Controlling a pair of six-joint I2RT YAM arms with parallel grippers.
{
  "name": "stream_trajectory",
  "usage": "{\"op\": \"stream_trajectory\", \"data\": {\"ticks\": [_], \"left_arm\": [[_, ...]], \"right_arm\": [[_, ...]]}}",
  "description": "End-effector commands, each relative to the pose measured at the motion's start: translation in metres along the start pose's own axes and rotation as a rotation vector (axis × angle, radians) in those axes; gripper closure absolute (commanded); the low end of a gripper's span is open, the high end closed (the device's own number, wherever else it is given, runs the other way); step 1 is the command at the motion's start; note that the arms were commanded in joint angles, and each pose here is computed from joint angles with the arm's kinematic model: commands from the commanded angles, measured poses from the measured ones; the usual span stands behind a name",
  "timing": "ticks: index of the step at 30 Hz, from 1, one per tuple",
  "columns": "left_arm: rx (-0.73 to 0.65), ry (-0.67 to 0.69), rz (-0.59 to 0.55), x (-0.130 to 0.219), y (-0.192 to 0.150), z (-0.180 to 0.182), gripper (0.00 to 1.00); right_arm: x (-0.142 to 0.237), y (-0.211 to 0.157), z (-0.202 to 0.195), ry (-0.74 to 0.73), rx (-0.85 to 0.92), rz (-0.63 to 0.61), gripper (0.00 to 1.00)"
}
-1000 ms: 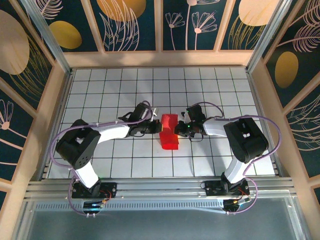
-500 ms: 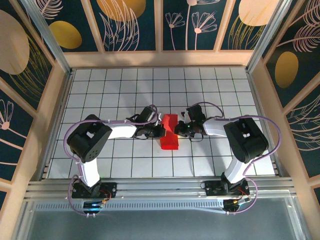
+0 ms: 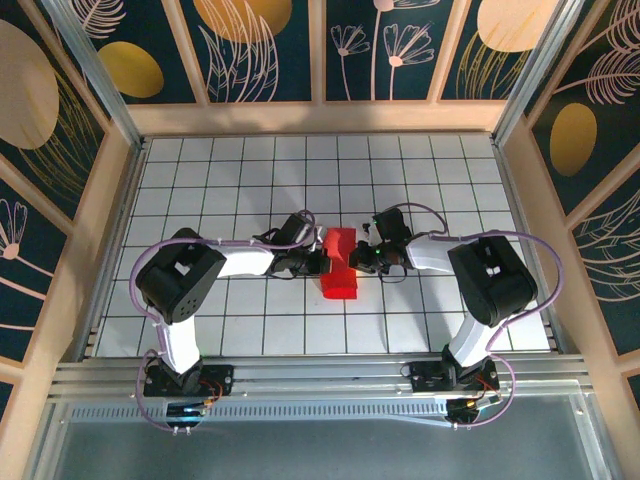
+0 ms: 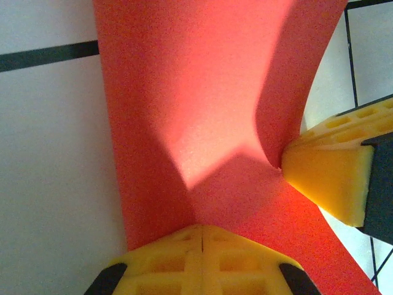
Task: Fold a paper plane with a square sheet of paper (fold left side to right side)
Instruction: Hold the square sheet of paper at the center of the table.
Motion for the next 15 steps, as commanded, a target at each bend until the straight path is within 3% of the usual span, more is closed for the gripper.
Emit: {"op": "stream_trajectory", "data": {"ticks": [1,6,15], "left_arm": [[0.059,0.105,0.074,-0.014,-0.018,0.027,1.0],[0.058,0.109,0.076,-0.014,-0.019,0.028,1.0],[0.053,0.111,0.081,-0.014,-0.019,0.028,1.0]], "right_arm": [[0.014,0.013,0.022,0.052,0.04,-0.051,1.0],[0.012,0.023,0.038,0.144,0.064,-0.09,1.0],[-0.014,0.032,0.044,0.173,0.076,-0.077,1.0]]}}
Point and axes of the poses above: each hand's point on the last joint's axis, 136 mm out from that joint toward the fingers, its own x axis back along the fingers, its own z axis along the line the jaws close on, y = z × x, the point moved 6 cm from there along x, back along the fingers, and after that the axes turned 6 degrees about x, right-handed, at the moved point
